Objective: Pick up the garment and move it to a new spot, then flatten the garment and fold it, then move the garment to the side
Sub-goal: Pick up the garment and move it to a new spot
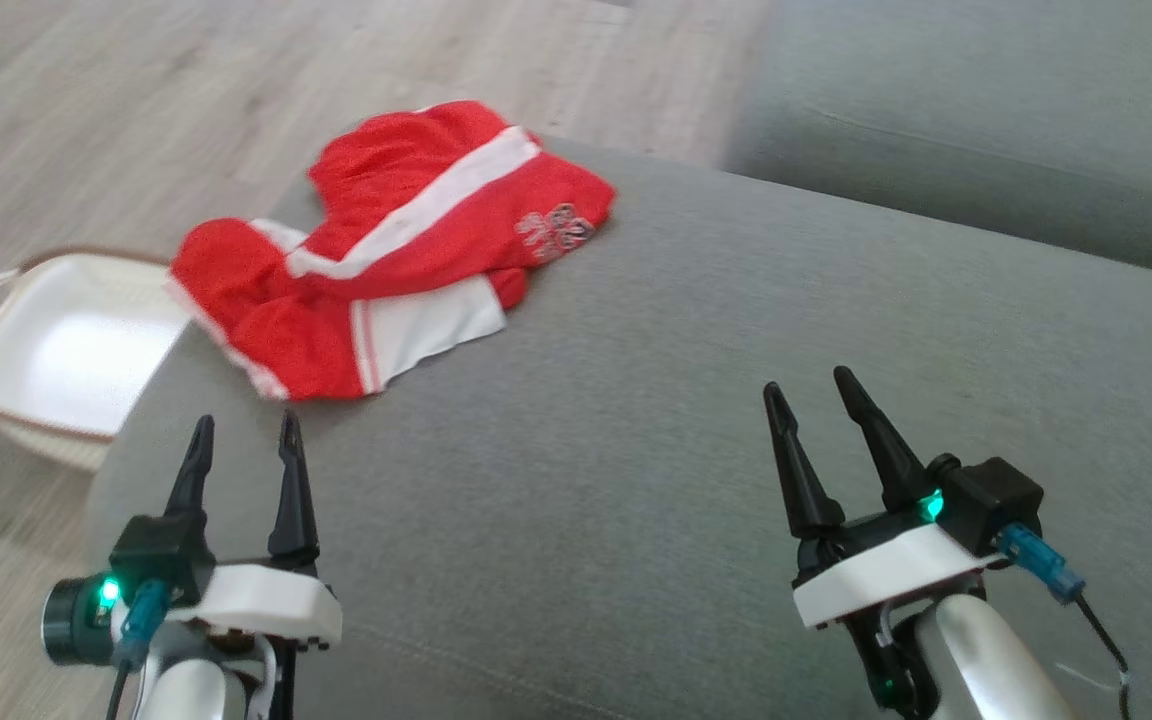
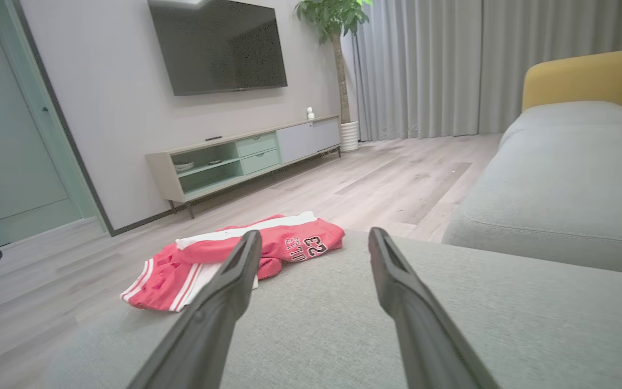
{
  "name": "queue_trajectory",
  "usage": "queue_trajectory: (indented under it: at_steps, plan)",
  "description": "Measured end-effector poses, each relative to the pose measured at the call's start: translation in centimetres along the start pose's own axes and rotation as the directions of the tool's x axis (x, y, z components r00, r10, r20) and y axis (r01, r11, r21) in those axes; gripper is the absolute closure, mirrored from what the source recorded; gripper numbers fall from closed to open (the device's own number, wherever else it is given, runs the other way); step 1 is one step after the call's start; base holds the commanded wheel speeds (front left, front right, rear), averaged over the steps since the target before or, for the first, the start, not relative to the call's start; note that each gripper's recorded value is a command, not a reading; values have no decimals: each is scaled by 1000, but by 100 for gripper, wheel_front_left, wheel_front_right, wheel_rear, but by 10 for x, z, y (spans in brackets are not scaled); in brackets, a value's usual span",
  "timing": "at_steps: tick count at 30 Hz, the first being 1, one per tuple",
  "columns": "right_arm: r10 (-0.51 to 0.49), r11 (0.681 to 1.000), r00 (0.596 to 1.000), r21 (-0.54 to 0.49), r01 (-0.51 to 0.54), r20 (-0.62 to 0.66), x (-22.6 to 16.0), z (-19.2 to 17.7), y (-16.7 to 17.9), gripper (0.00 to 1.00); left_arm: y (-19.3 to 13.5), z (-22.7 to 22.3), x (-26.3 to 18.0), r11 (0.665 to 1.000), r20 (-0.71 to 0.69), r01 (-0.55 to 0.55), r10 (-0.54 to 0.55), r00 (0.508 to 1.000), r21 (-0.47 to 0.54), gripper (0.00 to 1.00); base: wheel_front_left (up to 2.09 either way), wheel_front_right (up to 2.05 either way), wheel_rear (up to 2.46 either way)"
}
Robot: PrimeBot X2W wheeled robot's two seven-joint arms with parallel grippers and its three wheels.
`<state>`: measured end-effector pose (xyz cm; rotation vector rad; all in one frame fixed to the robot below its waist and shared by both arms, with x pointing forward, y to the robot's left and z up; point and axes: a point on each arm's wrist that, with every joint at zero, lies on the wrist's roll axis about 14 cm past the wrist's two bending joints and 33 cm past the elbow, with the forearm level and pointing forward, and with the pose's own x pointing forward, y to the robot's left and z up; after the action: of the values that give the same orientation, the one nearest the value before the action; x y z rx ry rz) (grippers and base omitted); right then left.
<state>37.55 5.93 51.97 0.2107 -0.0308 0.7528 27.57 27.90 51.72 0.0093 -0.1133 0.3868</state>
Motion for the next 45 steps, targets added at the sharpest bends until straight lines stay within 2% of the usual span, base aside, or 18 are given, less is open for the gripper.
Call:
queue_trajectory:
  at_steps: [8, 16, 22, 25, 30, 35, 36, 39, 45]
  plan:
    - [87, 996, 996, 18, -87, -20, 15, -8, 26, 0, 30, 0, -15, 996, -4, -88, 88, 996, 8, 0, 0, 0, 0]
    - [95, 995, 995, 19, -95, -9, 14, -5, 29, 0, 28, -14, -14, 998, -51, -51, 50, 997, -27, 0, 0, 0, 0]
    - [65, 997, 998, 30, -65, -3, 11, -5, 18, 0, 28, -7, 34, 996, -131, 7, -19, 991, -93, 0, 0, 0, 0]
    - [48, 998, 999, 38, -48, -8, 9, -8, 11, 0, 26, -9, 60, 995, -224, 35, -55, 973, -95, 0, 0, 0, 0]
    - [11, 999, 1000, 31, -11, -17, 7, -12, -10, 0, 34, -34, 90, 996, -410, 15, -51, 910, -91, 0, 0, 0, 0]
    - [-23, 1000, 1000, 20, 23, 10, 11, -4, -31, 0, 41, -59, 119, 993, -524, -39, -25, 851, -110, 0, 0, 0, 0]
    - [-23, 1000, 1000, 20, 23, 10, 11, -4, -31, 0, 41, -59, 119, 993, -524, -39, -25, 851, -110, 0, 0, 0, 0]
    - [-73, 997, 997, 9, 73, 11, 5, -3, -54, 0, 34, -89, 122, 991, -609, -54, -31, 792, -120, 0, 0, 0, 0]
    - [-173, 985, 985, 21, 173, -5, -9, -12, -93, 0, 8, -154, 109, 988, -778, -62, -72, 624, -141, 0, 0, 0, 0]
